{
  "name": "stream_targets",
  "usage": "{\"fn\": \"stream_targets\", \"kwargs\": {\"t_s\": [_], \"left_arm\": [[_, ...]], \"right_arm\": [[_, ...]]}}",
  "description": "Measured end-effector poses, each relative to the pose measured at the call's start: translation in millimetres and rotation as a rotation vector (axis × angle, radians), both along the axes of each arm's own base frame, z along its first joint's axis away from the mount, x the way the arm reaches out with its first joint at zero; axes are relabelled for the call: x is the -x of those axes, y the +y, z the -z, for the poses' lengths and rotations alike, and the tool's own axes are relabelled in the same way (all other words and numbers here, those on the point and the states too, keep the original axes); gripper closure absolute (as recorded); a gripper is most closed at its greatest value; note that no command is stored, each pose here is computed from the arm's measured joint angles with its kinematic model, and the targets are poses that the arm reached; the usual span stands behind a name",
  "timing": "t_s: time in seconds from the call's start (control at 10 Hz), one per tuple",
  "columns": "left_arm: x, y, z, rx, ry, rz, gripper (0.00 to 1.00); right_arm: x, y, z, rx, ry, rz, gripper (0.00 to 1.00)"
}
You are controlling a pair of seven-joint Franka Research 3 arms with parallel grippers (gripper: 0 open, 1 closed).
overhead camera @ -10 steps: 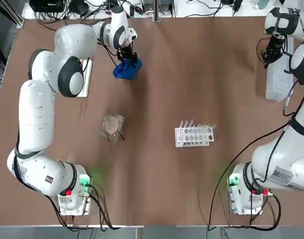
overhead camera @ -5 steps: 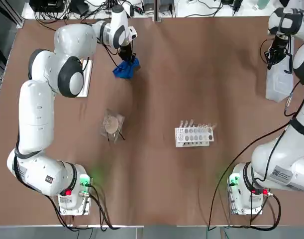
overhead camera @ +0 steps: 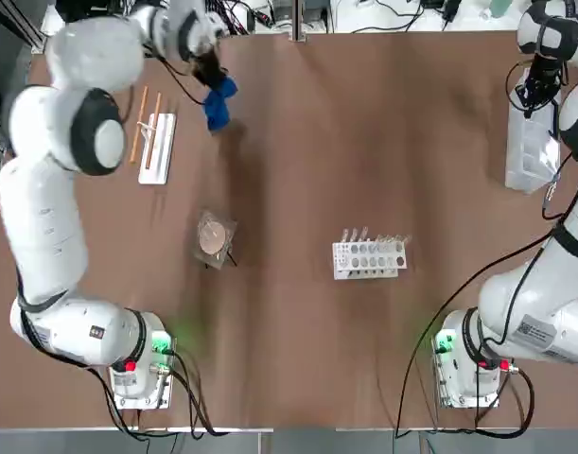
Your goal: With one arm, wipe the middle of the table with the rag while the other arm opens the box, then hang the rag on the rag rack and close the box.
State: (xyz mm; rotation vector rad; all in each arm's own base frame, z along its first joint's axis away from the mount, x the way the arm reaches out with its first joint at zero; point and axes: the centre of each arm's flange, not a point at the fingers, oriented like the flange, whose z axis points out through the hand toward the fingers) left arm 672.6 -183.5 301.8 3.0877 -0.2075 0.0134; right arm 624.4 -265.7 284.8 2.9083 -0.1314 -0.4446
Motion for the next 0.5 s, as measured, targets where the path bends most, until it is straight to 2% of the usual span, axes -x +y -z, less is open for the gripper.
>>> {"fn": "stream_targets", "kwargs": {"t_s": [0.2,0.3,0.5], "left_arm": [[4.9,73.9,-48.7,-0.011,0.026,-0.069,0.92],[10.1,77.8,-55.1,-0.011,0.031,-0.075,0.92],[22.9,6.9,-47.5,0.009,0.039,-0.068,0.92]], "right_arm": [[0.8,-4.4,-6.9,-0.001,0.005,-0.024,0.98],[3.8,-16.2,-22.1,-0.005,0.004,-0.036,0.98],[28.8,-73.4,-58.8,-0.008,-0.011,-0.052,0.98]]}}
